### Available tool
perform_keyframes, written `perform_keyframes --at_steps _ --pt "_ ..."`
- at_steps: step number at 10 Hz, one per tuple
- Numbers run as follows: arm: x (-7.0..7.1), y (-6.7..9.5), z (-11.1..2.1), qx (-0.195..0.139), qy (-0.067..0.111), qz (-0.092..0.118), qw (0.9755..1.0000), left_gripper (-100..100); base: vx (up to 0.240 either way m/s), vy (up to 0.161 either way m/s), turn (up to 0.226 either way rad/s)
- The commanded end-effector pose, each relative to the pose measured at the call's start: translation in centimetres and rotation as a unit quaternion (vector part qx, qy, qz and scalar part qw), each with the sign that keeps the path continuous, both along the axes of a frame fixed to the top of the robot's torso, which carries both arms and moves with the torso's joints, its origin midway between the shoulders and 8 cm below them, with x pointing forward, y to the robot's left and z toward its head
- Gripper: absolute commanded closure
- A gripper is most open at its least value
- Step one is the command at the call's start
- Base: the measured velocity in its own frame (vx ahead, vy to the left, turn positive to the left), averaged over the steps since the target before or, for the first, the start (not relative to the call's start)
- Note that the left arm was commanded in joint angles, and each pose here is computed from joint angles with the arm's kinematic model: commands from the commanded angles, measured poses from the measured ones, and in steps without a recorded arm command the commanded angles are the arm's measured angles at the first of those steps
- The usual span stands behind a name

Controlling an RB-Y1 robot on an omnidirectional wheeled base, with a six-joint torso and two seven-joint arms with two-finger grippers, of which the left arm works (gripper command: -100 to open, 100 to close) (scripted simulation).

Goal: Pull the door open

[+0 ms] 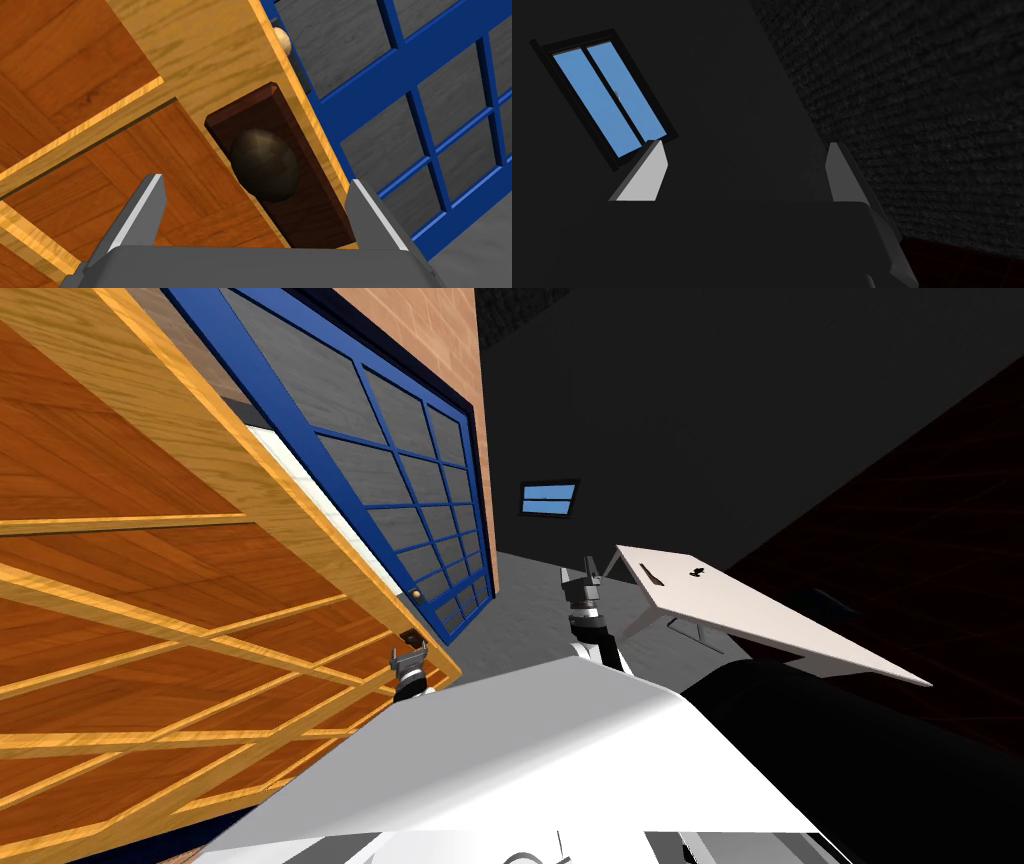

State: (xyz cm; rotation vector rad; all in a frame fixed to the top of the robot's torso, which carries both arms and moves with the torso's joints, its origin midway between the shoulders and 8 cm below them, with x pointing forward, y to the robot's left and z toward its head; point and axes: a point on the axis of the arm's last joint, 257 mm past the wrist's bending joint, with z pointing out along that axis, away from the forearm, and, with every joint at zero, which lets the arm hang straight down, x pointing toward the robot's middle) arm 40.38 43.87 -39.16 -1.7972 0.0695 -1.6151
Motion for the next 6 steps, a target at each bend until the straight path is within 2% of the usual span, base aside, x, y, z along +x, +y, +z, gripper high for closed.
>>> perform_keyframes --at_steps 1,3,4,6 --pt "-0.03 -0.05 -0.01 -0.022 -0.011 0.003 0.9997 -100 -0.054 0.013 -0.044" --pt "-0.12 -0.24 -0.08 -0.068 -0.034 0.012 0.9971 -100 -0.060 0.005 -0.094" --pt "-0.12 -0.24 -0.08 -0.074 -0.037 0.012 0.9965 -100 -0.052 0.005 -0.039" --pt "-0.22 -0.43 -0.17 -0.118 -0.060 0.020 0.9909 -100 -0.062 0.010 -0.090"
